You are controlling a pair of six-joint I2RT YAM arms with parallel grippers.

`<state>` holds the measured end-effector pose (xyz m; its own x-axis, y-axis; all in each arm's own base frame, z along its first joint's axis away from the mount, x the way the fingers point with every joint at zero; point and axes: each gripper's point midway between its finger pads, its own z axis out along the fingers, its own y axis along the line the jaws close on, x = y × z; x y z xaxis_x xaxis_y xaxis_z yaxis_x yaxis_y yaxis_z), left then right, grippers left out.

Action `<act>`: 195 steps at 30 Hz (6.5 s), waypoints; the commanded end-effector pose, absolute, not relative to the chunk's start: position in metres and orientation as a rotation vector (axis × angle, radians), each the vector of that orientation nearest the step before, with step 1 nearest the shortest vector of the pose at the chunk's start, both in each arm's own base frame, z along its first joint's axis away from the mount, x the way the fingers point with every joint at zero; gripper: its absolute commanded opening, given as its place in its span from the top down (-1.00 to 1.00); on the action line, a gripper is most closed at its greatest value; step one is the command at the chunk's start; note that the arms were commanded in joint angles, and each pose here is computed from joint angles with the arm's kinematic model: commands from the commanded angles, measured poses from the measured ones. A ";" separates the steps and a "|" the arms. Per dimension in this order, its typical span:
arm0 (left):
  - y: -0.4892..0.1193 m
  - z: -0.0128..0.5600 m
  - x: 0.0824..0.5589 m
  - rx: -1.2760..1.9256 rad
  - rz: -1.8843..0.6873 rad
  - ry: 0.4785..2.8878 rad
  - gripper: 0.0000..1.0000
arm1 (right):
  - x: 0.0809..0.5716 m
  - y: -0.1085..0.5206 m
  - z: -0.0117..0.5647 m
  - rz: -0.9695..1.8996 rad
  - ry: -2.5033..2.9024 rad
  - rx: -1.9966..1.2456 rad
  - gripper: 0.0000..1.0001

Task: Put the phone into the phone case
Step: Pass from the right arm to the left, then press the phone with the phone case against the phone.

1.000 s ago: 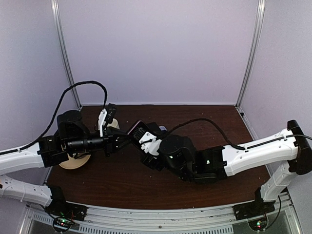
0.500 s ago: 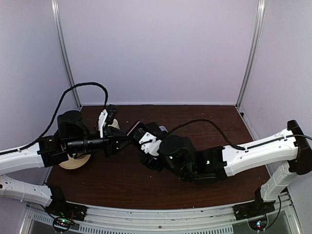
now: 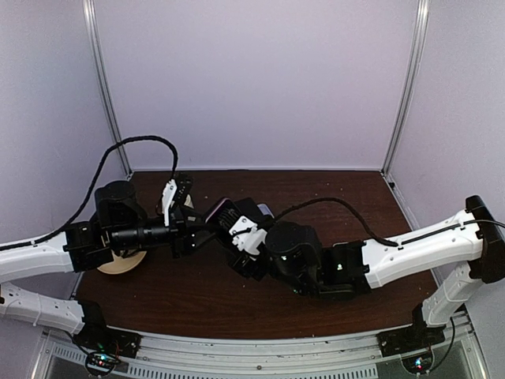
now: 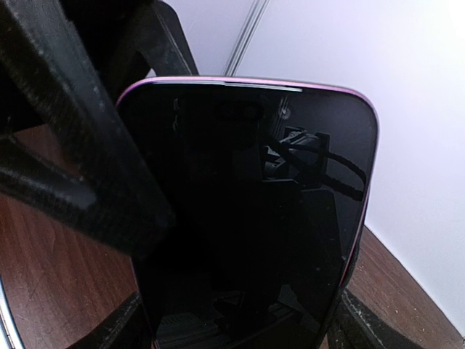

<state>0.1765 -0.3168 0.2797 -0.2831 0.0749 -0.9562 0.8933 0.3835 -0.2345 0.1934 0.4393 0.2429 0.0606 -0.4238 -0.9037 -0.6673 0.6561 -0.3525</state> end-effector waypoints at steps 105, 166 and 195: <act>-0.406 0.131 0.107 1.389 -0.969 1.261 0.78 | 0.127 0.385 0.136 0.736 1.868 -1.435 0.76; -0.391 0.312 0.079 1.292 -1.189 1.093 1.00 | 0.100 0.367 0.266 1.128 1.556 -1.201 0.32; -0.397 0.312 0.077 1.234 -1.288 1.101 1.00 | 0.090 0.361 0.346 1.232 1.306 -1.109 1.00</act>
<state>0.0853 -0.3966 0.2830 -0.0452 0.0362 -0.9983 0.9978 -0.0476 -0.0468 0.0915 0.3578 0.3075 -0.1084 -0.1061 -0.9884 -0.9907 0.0931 0.0987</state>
